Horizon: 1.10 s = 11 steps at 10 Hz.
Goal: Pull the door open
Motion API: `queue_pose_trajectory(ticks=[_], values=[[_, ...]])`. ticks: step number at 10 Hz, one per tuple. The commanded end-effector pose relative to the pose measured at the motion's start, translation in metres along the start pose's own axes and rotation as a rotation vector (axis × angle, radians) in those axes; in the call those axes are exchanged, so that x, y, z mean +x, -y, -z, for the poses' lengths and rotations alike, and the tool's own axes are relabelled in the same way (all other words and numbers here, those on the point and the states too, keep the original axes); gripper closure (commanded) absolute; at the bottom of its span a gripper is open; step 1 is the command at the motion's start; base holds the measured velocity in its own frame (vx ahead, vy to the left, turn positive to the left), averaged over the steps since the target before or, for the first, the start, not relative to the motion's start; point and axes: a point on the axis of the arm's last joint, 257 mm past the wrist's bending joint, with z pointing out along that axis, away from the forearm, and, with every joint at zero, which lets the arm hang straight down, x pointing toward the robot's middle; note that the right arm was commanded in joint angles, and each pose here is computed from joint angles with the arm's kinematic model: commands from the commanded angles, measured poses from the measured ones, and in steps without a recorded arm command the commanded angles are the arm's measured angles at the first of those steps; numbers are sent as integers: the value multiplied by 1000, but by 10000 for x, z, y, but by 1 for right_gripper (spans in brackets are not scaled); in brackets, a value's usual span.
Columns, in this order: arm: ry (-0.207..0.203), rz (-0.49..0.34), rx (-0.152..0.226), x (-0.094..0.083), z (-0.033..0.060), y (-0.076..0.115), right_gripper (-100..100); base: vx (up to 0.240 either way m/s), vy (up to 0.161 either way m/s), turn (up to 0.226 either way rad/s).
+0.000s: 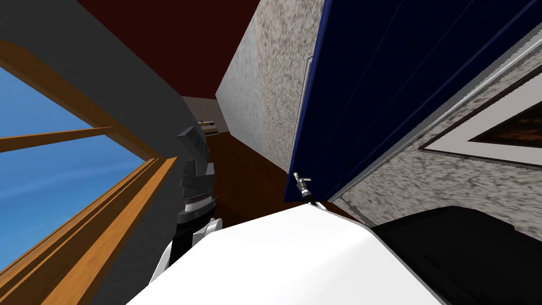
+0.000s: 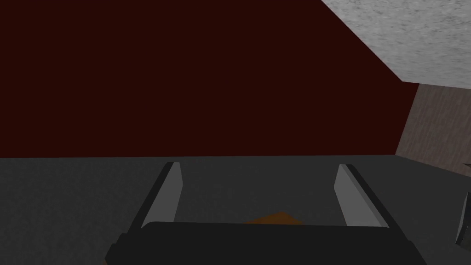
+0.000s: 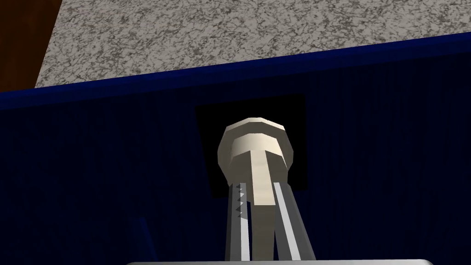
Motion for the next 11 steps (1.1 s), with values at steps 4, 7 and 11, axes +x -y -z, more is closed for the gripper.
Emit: queue_pose_trajectory(ticks=[4, 7, 11], values=[[-9, 1, 3, 31, 46, 18, 100, -6, -58, 178], [-20, 4, 1, 45, 95, 8, 100, -29, -63, 230], [-39, 8, -1, 73, 183, -2, 100, -70, -12, 187]])
